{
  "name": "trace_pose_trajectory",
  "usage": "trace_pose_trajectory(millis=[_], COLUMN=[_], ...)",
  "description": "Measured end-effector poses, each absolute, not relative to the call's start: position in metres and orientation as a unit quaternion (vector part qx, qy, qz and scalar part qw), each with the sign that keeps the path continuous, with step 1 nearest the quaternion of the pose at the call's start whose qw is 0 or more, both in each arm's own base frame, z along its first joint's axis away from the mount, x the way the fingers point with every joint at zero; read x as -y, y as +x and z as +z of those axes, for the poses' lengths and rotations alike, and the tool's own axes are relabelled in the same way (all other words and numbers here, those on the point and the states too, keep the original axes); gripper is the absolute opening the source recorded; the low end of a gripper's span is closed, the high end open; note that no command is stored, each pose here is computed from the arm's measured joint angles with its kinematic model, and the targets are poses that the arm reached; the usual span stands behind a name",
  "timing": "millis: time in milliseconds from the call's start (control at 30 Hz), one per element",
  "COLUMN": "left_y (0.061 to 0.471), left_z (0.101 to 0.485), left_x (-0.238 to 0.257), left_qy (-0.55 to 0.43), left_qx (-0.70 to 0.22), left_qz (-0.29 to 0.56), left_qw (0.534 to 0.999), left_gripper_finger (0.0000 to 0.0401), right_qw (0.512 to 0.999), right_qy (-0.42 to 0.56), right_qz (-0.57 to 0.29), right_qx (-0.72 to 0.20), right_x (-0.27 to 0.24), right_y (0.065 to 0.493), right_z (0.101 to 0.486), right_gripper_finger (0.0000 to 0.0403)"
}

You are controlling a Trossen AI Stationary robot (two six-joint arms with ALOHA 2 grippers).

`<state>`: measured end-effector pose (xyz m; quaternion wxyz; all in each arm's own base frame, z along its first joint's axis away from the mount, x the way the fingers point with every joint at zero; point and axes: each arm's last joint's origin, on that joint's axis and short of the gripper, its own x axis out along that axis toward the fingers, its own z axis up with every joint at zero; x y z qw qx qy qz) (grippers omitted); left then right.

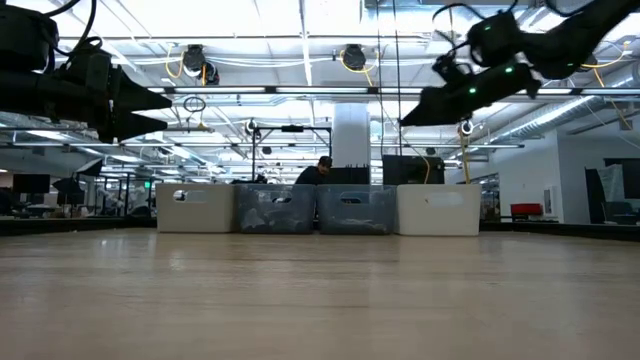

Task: Pick & Place First Aid Supplies
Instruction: Return to Home Position

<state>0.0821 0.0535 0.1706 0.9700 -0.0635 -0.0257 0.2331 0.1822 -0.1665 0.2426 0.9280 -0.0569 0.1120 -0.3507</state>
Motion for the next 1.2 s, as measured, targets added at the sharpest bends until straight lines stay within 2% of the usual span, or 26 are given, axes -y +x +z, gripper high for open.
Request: trace_pose_trajectory(millis=[467,800,1067,1200], left_y=[0.082,0.082,0.082,0.082], left_z=[0.171,0.171,0.171,0.171], left_x=[-0.053,-0.053,-0.053,-0.053], left_qy=[-0.063,-0.064,-0.064,-0.064], left_qx=[0.026,0.026,0.026,0.026], left_qz=[0.233,0.233,0.233,0.233], left_qw=[0.97,0.97,0.97,0.97], left_gripper_finger=[0.0392,0.0392,0.0392,0.0392], right_qw=[0.933,0.938,0.937,0.93], right_qy=[-0.095,-0.015,0.008,0.111], right_qz=[-0.346,-0.347,-0.346,-0.34], right_qx=[-0.035,0.006,0.043,0.082], right_x=[0.105,0.087,0.081,0.079], right_y=[0.116,0.096,0.09,0.088], right_z=[0.22,0.183,0.179,0.179], right_gripper_finger=[0.0346,0.0345,0.0345,0.0345])
